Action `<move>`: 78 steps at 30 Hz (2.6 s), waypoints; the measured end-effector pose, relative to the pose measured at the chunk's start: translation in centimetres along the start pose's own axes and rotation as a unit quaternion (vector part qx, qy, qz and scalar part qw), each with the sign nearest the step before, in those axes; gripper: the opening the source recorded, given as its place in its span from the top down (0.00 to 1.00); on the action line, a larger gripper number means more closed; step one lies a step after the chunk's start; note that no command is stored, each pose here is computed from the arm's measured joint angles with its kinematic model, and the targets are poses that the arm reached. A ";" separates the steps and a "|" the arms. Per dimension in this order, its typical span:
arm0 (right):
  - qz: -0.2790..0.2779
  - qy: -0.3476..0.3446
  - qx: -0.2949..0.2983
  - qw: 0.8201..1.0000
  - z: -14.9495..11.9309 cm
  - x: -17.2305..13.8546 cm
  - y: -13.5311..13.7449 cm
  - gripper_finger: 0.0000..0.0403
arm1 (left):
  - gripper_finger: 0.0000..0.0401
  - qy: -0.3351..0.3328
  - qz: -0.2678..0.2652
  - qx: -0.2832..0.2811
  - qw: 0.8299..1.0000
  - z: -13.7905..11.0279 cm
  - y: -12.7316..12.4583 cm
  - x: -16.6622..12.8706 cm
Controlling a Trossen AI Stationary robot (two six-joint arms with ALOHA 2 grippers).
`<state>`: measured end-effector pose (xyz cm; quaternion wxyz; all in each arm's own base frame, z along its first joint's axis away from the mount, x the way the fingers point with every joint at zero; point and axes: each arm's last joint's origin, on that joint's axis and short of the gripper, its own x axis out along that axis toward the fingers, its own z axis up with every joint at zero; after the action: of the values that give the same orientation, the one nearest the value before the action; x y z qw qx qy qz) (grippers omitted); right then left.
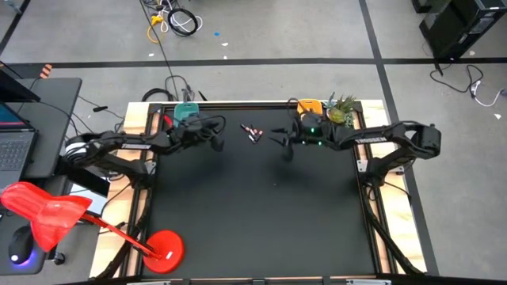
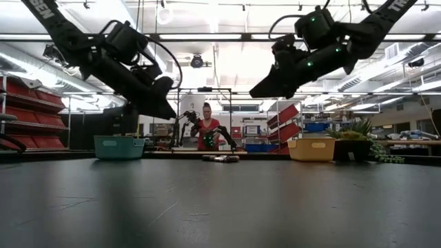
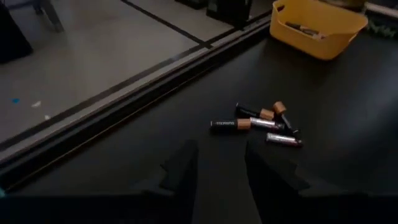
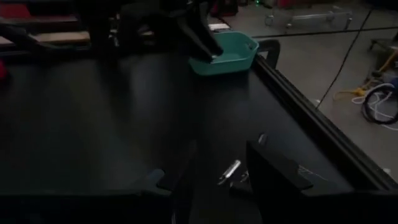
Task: Sort batteries
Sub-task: Put the black battery into the yellow bin
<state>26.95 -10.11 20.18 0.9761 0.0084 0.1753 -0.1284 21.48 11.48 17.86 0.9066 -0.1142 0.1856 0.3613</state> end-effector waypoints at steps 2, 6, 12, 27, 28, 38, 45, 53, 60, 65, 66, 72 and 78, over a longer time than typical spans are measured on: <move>0.018 -0.003 0.004 1.000 0.0 -0.1 -0.7 0.63 | 0.65 -0.007 -0.001 0.012 1.000 -0.1 -0.1 0.4; 0.082 -0.007 -0.001 0.997 0.0 -0.1 -0.5 0.63 | 0.65 -0.033 -0.007 0.035 0.999 0.4 -0.3 0.5; 0.119 -0.041 -0.041 0.991 1.6 -1.2 3.4 0.63 | 0.65 -0.023 -0.033 0.042 0.998 0.3 -0.4 0.4; -0.100 -0.171 -0.167 0.966 13.0 -14.3 2.7 0.66 | 0.65 -0.013 -0.042 0.044 0.998 1.7 -0.8 0.6; -0.103 -0.163 -0.167 0.967 13.6 -15.1 2.4 0.68 | 0.65 -0.012 -0.043 0.045 0.998 2.0 -0.9 0.6; -0.054 -0.217 -0.162 0.961 12.9 -21.9 2.3 0.80 | 0.65 0.002 -0.042 0.061 0.997 3.3 -1.2 0.7; -0.067 -0.309 -0.111 0.942 6.2 -22.2 2.3 0.85 | 0.65 0.019 -0.040 0.073 0.996 2.9 -1.1 0.7; -0.019 -0.318 -0.047 0.947 0.9 -20.6 2.7 0.88 | 0.65 0.029 -0.038 0.069 0.996 2.8 -1.1 0.7; 0.128 -0.289 -0.003 0.949 -3.1 -18.0 3.6 0.89 | 0.65 0.026 -0.039 0.066 0.997 2.8 -1.1 0.7; 0.218 -0.235 0.069 0.945 -6.5 -15.9 4.4 0.90 | 0.65 0.023 -0.039 0.061 0.997 2.9 -1.1 0.7; 0.232 -0.221 0.085 0.943 -7.1 -15.6 4.7 0.90 | 0.65 0.023 -0.039 0.060 0.997 2.9 -1.1 0.7; 0.300 -0.184 0.115 0.929 -7.6 -14.9 6.5 0.93 | 0.65 0.018 -0.042 0.049 0.998 3.0 -1.2 0.7; 0.397 -0.251 0.071 0.880 -6.5 -15.9 8.9 0.94 | 0.65 0.009 -0.062 0.043 0.997 3.2 -1.3 0.7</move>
<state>12.58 2.81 19.32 0.9532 0.1144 -0.1033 0.2602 23.67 12.04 20.59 0.9296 -0.0893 0.2015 0.2953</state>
